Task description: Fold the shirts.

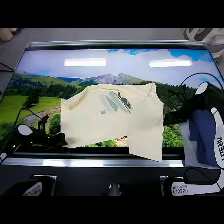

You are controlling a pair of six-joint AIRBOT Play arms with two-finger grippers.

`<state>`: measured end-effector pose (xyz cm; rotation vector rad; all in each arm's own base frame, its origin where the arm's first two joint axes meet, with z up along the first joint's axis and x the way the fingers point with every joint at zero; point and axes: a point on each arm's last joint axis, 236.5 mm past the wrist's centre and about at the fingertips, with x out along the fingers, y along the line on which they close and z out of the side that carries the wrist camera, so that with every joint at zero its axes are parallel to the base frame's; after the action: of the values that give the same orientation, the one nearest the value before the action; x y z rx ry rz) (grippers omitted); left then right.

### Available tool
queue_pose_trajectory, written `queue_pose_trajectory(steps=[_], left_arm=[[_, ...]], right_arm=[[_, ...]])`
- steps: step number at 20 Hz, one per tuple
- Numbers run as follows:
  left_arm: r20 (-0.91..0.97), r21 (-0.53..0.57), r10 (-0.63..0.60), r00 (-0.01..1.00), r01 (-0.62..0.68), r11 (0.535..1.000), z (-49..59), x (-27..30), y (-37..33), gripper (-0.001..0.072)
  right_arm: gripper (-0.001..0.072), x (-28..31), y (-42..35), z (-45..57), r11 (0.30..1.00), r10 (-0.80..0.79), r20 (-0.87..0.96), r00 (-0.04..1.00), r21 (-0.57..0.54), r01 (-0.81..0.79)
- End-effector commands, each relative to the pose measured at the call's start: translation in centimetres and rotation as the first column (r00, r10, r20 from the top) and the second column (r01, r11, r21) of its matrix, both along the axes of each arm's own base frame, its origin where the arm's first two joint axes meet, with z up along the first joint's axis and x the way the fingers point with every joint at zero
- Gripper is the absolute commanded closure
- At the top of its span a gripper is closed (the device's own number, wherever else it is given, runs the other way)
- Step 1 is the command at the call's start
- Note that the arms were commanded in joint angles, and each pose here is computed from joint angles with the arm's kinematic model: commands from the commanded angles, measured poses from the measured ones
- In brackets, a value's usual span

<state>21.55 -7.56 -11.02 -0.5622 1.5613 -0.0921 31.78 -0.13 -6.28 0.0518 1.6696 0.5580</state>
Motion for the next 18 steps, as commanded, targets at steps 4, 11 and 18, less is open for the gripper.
queue_pose_trajectory(steps=[4,11,18], left_arm=[[0.038,-0.001,-0.003,0.999,0.003,1.000,0.9,0.4,-0.1,0.0682],[0.074,0.003,-0.003,0.997,0.003,1.000,1.6,0.7,0.0,0.0682],[0.083,0.003,-0.005,0.997,0.005,1.000,2.0,1.1,0.0,0.0683]], right_arm=[[0.0186,-0.2,0.2,-3.6,0.998,-0.056,0.044,0.997,-0.015,0.057],[0.0249,0.5,1.0,-4.0,0.994,-0.107,0.047,0.993,0.016,0.107],[0.0514,0.2,2.7,-4.9,0.994,-0.105,0.013,0.994,0.024,0.105]])
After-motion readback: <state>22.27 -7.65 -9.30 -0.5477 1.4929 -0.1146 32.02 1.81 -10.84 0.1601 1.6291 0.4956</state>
